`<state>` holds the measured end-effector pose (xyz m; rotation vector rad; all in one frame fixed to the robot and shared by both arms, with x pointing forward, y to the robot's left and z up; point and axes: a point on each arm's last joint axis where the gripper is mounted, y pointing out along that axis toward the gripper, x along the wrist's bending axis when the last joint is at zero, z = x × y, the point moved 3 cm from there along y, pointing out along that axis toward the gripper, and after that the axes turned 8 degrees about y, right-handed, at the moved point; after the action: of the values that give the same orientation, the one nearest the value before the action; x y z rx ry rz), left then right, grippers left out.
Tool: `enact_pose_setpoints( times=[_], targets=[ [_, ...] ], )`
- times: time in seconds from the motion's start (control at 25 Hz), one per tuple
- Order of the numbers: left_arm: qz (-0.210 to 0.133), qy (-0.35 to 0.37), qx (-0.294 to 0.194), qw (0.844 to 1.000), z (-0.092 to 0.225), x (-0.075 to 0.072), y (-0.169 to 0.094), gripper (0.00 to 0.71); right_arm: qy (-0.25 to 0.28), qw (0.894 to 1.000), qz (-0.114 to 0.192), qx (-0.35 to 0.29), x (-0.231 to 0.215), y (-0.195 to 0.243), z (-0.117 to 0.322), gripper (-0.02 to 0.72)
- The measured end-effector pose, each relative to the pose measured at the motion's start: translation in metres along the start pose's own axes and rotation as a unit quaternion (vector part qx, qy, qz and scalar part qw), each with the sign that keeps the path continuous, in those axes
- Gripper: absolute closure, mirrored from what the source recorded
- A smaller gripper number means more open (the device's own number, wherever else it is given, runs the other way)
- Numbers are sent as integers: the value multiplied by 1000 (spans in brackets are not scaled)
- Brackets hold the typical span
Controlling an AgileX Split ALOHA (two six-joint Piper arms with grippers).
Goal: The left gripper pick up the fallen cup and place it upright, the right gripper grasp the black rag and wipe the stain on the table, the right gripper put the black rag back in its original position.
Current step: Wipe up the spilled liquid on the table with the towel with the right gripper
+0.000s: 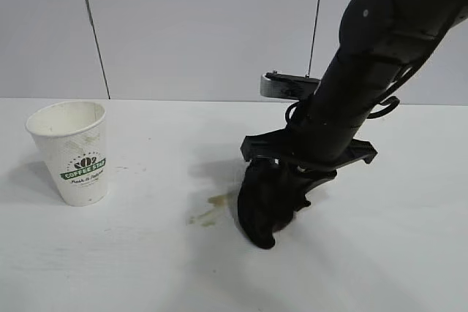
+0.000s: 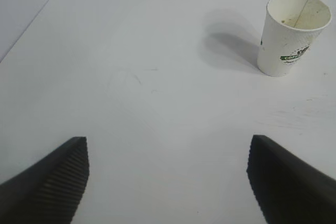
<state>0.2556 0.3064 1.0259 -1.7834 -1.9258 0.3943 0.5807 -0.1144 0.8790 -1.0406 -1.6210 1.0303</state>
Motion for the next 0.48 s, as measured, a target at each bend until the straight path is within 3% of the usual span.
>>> enact_pose_setpoints(
  times=[0.24, 0.48],
  targets=[
    [0, 0, 0, 1000, 0, 0, 0, 116, -69, 996, -58, -7, 67, -6, 7, 659],
    [0, 0, 0, 1000, 0, 0, 0, 116, -120, 984, -59, -118, 103, 9, -4, 659]
  ],
)
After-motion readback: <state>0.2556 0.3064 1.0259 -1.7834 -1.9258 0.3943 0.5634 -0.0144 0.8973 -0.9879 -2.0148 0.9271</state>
